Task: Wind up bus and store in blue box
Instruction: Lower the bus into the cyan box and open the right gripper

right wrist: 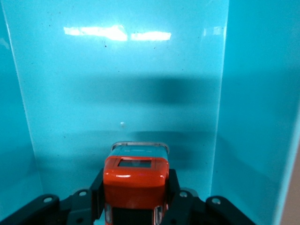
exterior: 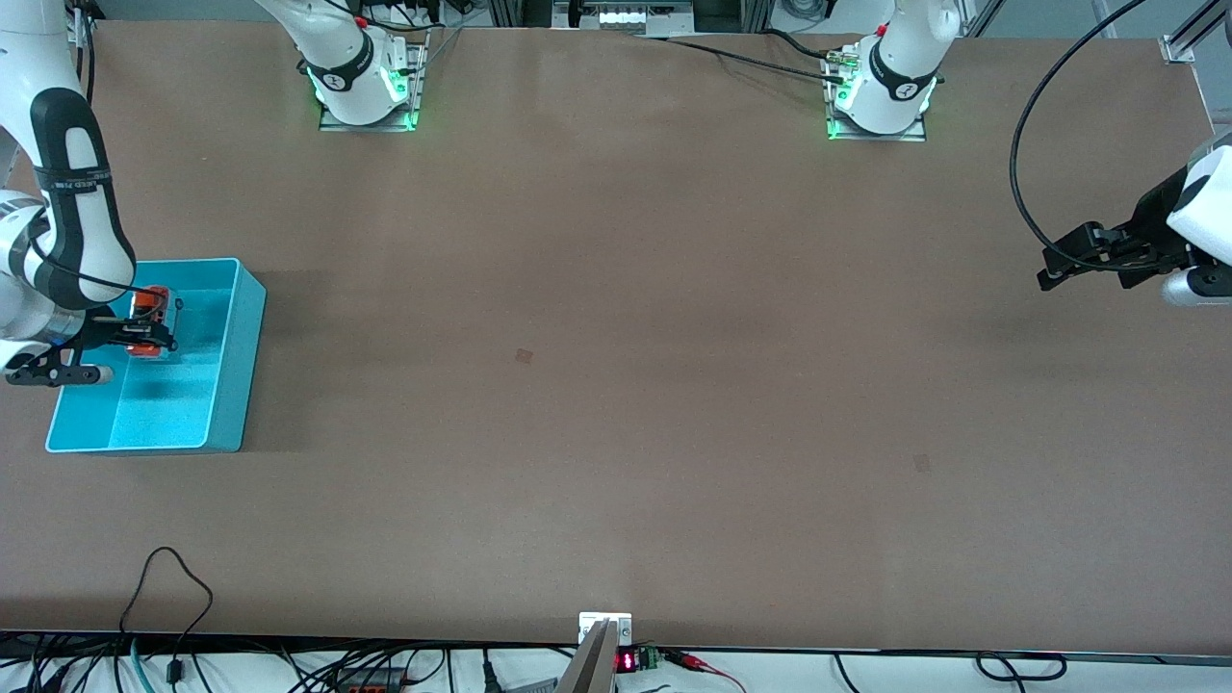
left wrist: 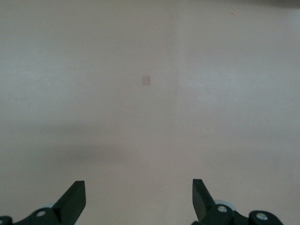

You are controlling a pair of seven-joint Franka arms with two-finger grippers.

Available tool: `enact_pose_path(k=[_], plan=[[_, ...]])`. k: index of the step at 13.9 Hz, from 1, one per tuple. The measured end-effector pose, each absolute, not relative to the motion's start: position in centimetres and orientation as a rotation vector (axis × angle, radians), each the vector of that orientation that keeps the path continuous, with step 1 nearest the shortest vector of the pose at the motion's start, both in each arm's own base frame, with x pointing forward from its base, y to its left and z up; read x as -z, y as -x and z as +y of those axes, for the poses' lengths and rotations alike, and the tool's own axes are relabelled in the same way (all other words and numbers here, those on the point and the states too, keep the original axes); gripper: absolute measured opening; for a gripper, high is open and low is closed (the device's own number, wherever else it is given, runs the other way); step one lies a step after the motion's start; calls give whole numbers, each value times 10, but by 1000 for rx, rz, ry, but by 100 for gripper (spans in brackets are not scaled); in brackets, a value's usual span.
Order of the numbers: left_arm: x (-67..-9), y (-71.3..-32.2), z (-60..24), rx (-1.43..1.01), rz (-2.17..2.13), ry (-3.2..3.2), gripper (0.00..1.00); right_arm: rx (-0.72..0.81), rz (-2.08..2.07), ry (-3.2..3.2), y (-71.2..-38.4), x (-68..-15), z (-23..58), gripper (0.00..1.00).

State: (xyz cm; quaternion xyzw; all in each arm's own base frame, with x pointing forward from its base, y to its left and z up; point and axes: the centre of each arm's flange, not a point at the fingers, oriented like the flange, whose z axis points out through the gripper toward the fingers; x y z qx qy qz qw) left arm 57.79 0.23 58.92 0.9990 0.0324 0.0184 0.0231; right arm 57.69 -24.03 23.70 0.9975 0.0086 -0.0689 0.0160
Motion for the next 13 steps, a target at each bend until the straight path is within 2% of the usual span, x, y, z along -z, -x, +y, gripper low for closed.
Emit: enact_pose_path(k=[6, 7, 11, 13], plan=[[-588, -577, 3, -40, 101, -3094, 100, 238, -20, -3134, -576, -219, -234, 56], [-588, -577, 3, -40, 101, -3094, 100, 237, -25, -3134, -576, -219, -234, 62], [-588, -577, 3, -40, 101, -3094, 100, 220, -30, -3135, -580, -223, -235, 99], [-588, -577, 3, -40, 101, -3094, 100, 188, -18, -3133, -589, -234, -233, 100]])
